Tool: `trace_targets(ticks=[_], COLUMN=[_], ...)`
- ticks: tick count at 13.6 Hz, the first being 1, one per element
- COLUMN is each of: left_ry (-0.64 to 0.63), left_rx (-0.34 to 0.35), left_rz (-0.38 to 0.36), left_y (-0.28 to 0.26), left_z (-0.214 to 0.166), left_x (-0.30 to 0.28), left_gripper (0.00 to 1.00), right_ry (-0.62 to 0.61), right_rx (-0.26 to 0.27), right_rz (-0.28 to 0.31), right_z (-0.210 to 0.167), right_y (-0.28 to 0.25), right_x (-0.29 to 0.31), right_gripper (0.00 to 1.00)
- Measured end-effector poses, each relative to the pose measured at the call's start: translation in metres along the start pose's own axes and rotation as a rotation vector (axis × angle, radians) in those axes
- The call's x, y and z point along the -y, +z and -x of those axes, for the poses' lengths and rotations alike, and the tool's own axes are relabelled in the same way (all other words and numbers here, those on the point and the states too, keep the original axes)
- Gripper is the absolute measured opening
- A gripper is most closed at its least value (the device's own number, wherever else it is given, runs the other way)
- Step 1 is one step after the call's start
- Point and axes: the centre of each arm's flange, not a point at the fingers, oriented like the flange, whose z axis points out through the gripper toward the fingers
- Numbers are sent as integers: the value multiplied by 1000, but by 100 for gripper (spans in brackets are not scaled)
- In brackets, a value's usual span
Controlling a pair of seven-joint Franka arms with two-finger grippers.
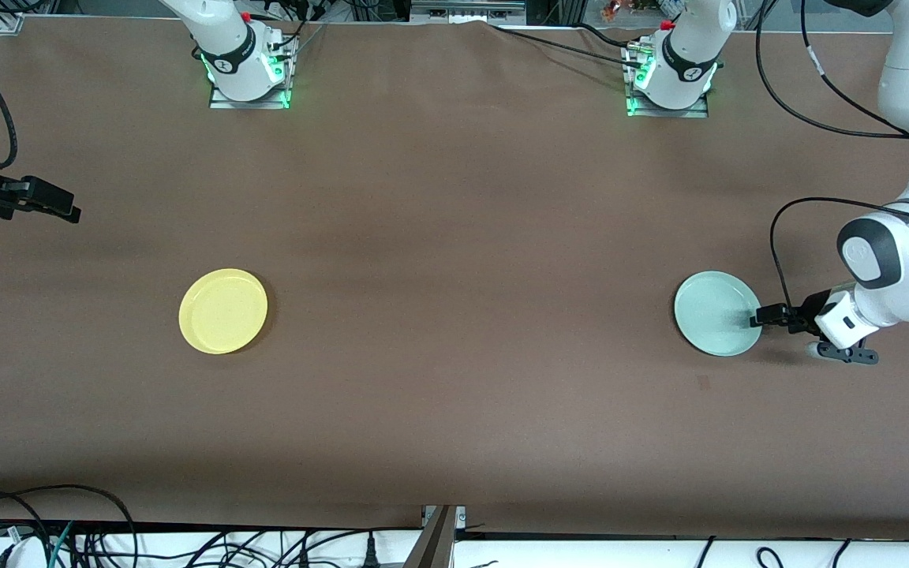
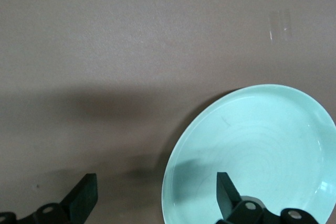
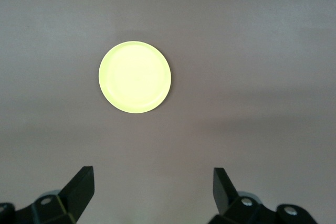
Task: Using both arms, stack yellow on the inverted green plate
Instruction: 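Move the left gripper to the rim of the green plate, then close the left gripper on the green plate rim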
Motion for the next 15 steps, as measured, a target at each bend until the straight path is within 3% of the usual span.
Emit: trace_targets(ticks=[4, 12, 14, 15], left_ry=[-22, -53, -48, -35], left_rx=[-27, -70, -69, -70], left_rz=[-4, 14, 13, 13], left_y=[4, 19, 20, 20], left_z=[21, 21, 20, 20], left_x=[-8, -22, -23, -23], left_gripper=[100, 100, 96, 87], right_ry=[0, 0, 0, 0], right_rx=[0, 0, 0, 0], right_rz=[0, 0, 0, 0], right_z=[0, 0, 0, 0], right_y=[0, 0, 0, 0], right_x=[0, 0, 0, 0], right_gripper=[100, 100, 100, 100])
